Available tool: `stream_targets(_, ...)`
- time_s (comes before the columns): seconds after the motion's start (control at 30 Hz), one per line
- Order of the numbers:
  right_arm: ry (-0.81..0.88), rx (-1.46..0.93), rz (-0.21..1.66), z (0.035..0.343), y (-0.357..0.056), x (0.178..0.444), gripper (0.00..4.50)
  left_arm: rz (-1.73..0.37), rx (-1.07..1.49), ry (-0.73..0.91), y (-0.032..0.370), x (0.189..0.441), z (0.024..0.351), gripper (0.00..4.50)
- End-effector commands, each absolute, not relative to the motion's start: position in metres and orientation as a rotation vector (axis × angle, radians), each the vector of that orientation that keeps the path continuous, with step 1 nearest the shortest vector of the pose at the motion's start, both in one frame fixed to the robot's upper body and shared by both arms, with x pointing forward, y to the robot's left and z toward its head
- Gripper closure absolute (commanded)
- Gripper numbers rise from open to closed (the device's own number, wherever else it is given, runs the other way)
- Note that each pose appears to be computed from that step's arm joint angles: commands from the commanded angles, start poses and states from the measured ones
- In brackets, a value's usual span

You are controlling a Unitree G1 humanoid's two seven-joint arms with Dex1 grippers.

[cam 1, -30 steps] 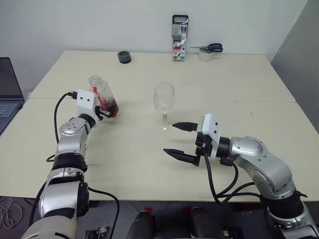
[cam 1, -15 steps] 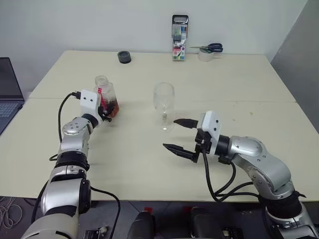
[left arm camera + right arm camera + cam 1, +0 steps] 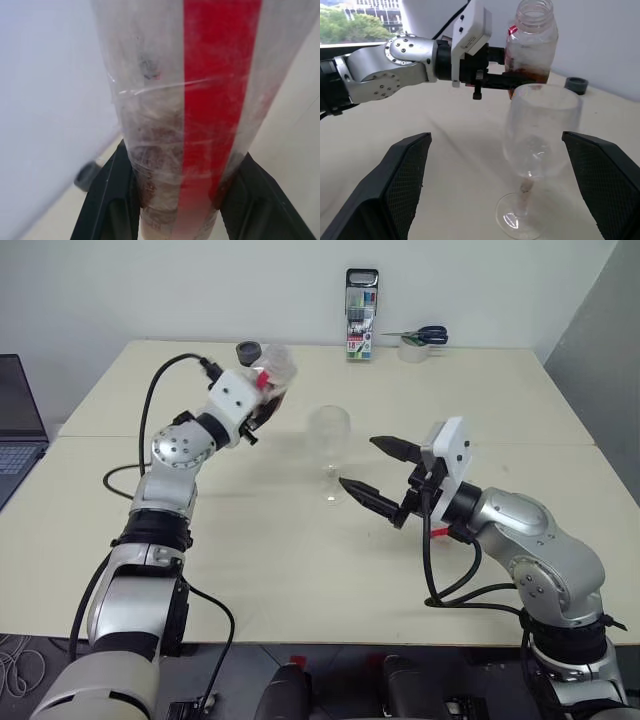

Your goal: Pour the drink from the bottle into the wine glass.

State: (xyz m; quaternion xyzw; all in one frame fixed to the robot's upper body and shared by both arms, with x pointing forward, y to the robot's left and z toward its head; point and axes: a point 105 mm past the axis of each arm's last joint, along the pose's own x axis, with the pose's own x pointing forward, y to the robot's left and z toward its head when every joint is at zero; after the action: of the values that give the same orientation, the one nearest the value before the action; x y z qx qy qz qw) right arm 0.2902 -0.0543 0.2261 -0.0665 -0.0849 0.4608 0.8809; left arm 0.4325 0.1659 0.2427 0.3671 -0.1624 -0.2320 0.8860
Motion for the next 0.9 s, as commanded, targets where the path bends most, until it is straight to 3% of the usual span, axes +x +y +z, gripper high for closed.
stream_targets(0.03,-0.226,-0.151,0.915,0.238,-0.060,0.295,0.00,-0.474,0.894,-0.452,0.158,0.428,0.266,2.83)
stream_targets(0.9,-0.254,-0.180,0.920,0.249,-0.069,0.303,0.00,-0.440,1.352,-0.671,0.156,0.422,0.283,2.84)
